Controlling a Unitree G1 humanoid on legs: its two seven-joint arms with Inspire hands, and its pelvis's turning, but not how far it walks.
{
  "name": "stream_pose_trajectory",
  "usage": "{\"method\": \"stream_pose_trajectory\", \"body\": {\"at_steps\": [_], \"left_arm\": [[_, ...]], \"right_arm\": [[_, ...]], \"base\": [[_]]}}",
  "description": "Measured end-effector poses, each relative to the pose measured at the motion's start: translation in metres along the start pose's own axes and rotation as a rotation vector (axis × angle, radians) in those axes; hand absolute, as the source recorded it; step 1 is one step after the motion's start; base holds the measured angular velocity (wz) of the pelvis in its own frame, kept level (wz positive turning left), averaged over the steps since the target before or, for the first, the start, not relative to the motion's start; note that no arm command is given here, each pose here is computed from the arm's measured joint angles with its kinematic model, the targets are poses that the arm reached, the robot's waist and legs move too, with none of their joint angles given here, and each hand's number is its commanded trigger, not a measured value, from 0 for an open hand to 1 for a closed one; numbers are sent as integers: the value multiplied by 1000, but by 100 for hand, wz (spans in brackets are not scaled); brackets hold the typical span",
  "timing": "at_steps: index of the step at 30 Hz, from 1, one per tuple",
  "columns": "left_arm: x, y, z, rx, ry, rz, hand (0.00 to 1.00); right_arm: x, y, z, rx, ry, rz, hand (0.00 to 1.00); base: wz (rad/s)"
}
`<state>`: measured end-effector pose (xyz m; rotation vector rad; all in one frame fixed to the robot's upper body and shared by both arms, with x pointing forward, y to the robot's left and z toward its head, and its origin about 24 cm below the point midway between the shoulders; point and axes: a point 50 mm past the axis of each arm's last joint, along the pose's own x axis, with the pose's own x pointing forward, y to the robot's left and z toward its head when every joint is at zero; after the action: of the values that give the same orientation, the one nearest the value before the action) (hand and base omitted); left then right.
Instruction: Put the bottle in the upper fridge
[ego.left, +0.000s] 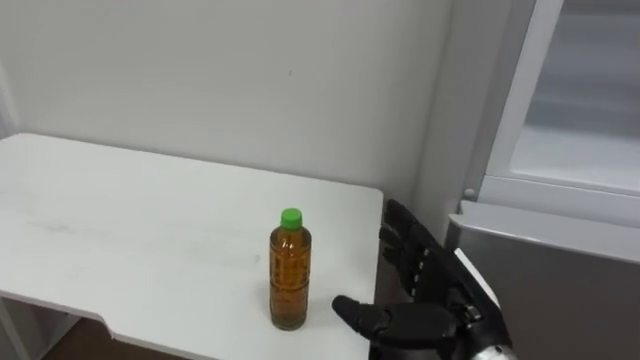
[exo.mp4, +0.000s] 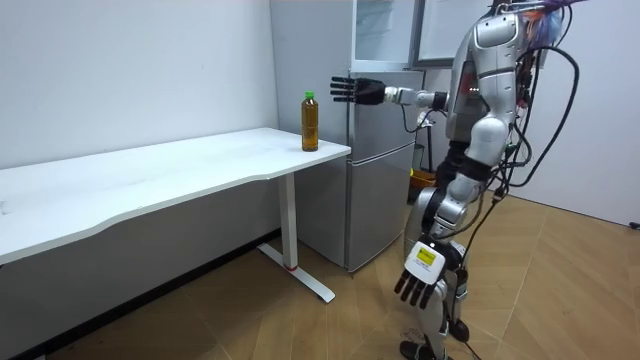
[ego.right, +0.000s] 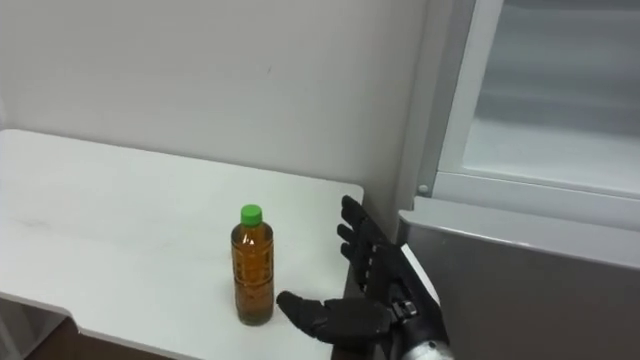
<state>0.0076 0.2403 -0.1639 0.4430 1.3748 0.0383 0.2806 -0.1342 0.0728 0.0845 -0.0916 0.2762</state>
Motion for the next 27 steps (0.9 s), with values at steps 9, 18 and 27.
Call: {"method": "stream_pose_trajectory", "body": {"at_steps": [9, 18, 27], "left_arm": [[1, 0, 6, -10, -11, 9, 0], [1, 5, 14, 1, -27, 49, 0], [2, 6, 22, 18, -47, 43, 0]], "right_arm": [[21, -8, -2, -68, 24, -102, 0], [26, -6, -6, -63, 45, -126, 0], [34, -11, -21, -86, 123, -190, 0]], "base": [[10], [9], [7]]}}
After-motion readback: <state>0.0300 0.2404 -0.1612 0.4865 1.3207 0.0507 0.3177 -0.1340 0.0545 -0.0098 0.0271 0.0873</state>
